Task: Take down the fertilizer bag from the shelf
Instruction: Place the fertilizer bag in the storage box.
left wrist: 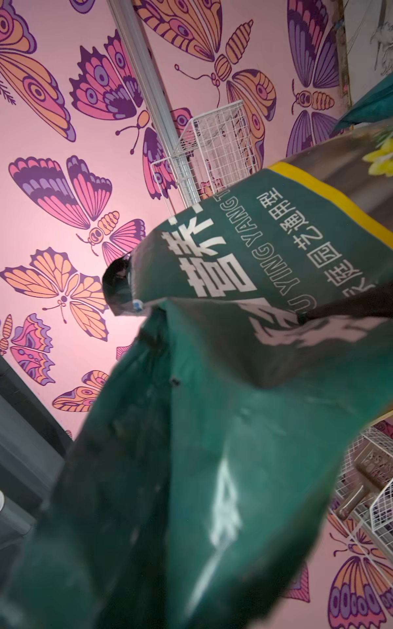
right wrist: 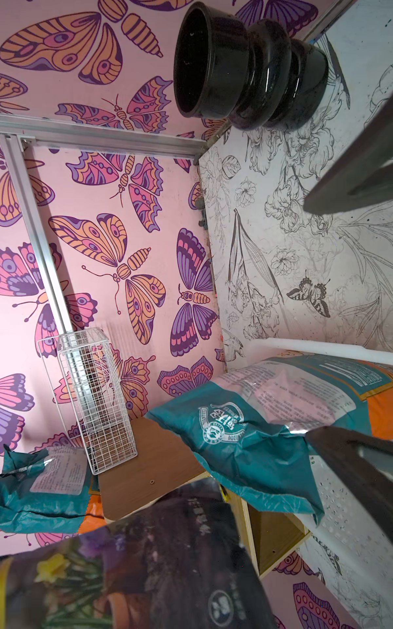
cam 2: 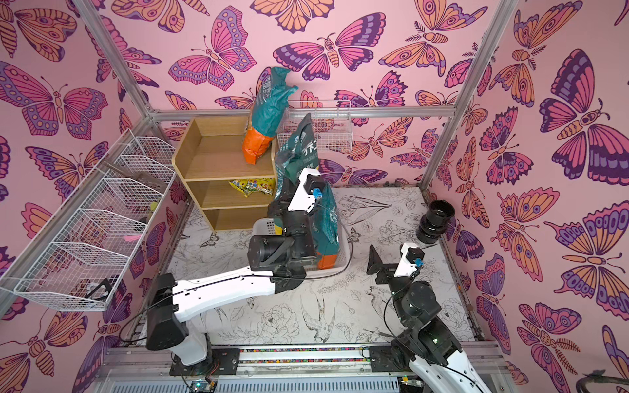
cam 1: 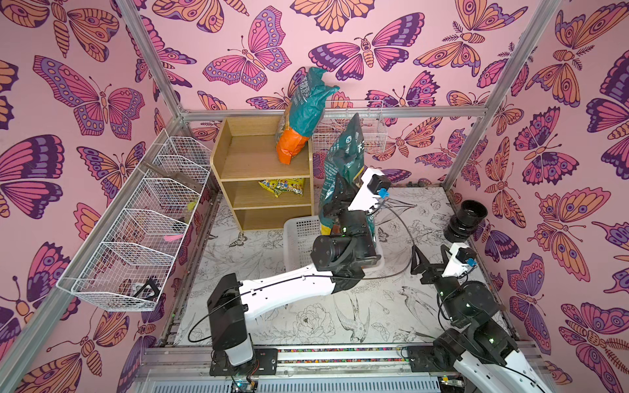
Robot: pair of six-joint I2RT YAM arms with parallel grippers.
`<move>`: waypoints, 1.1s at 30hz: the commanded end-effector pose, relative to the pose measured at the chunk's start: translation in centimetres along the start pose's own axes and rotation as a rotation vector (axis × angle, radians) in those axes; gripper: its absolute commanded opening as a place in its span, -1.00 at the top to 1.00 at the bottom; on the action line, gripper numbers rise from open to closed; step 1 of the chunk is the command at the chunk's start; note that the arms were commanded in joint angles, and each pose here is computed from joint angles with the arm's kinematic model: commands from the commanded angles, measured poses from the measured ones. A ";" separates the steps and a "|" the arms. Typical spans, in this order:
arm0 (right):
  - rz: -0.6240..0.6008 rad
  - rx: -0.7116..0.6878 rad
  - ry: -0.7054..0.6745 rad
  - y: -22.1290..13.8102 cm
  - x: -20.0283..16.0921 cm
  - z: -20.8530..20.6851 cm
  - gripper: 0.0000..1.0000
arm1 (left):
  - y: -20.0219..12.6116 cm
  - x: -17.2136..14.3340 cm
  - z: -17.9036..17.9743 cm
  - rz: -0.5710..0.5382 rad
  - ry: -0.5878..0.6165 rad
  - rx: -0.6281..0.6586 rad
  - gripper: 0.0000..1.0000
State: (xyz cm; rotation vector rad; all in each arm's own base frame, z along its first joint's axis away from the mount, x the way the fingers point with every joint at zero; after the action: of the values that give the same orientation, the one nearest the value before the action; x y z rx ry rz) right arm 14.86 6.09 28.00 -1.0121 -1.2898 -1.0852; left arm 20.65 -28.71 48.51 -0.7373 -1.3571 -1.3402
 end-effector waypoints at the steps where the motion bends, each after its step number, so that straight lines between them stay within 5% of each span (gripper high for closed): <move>1: 0.003 0.009 0.013 0.0 0.1 0.1 -0.99 | 0.4 2.5 4.5 -0.108 -0.276 0.036 1.00; 12: 0.014 0.012 0.012 0.2 -0.4 0.2 -0.99 | 2.1 -5.4 4.3 0.021 -0.322 0.131 1.00; 33: 0.076 0.028 -0.008 1.5 -1.6 0.9 -0.99 | 3.2 -18.7 -4.5 0.130 -0.375 0.145 1.00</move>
State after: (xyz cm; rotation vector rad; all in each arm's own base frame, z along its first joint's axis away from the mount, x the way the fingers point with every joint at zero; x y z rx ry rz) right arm 16.03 7.12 26.71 -1.0516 -1.2581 -1.0068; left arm 29.21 -27.59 31.05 -0.9060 -1.5328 -0.9960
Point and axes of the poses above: each gripper's point midway between its finger pads, its own y axis out along the fingers, its own z axis along the line the jaws close on, x = y × z, the point moved 8 cm from there along -y, back along the fingers, and after that the axes turned 11 degrees about -y, right-handed, at the moved point
